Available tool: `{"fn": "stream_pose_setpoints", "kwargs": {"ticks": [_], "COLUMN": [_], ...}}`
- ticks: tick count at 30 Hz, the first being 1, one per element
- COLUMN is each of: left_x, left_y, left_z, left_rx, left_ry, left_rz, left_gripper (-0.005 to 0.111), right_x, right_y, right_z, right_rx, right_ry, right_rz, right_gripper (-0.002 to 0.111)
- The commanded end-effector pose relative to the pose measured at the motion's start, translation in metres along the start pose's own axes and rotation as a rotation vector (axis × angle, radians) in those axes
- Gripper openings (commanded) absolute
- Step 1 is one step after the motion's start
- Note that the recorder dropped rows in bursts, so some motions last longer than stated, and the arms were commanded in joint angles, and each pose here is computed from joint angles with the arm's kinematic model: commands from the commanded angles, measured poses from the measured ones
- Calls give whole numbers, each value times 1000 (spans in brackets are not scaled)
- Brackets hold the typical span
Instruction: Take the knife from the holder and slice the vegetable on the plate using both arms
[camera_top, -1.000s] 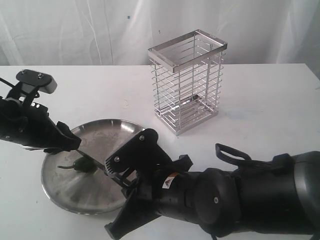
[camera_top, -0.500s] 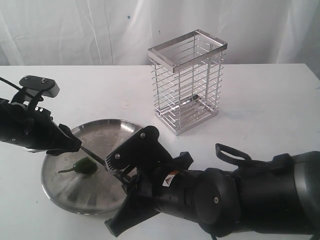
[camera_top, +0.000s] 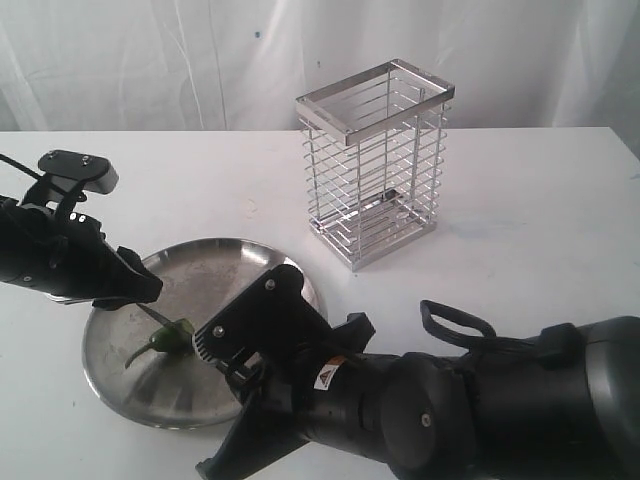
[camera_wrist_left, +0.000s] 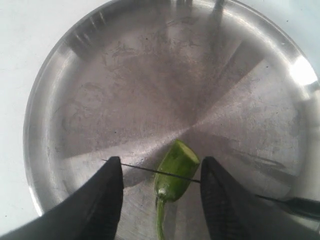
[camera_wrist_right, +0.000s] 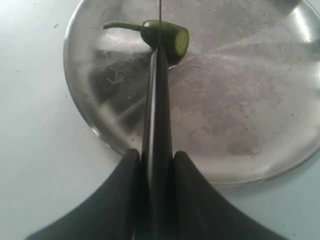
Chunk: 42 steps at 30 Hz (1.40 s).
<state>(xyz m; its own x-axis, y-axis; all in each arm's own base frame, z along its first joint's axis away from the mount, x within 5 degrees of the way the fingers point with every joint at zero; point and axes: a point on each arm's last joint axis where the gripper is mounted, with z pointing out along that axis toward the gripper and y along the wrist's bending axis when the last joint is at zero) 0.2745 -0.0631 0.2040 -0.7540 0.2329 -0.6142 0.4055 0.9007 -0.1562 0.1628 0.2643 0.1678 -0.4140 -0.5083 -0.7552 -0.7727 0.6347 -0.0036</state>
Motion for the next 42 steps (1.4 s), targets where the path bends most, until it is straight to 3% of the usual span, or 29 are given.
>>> {"fn": "stream_pose_setpoints", "kwargs": {"ticks": [1,42], "left_x": [2,3], "left_y": [-1,-2], "left_z": [0,0], "left_rx": [15,24], "left_ry": [5,13], "left_rz": [-21,-20], "left_gripper": [52,52], "right_x": [-4,6], "right_y": [0,-1], "right_z": [-3,9], "right_rx": [10,33], "right_ry": [-28,2], "right_rz": [16,18], "right_gripper": [0,0]}}
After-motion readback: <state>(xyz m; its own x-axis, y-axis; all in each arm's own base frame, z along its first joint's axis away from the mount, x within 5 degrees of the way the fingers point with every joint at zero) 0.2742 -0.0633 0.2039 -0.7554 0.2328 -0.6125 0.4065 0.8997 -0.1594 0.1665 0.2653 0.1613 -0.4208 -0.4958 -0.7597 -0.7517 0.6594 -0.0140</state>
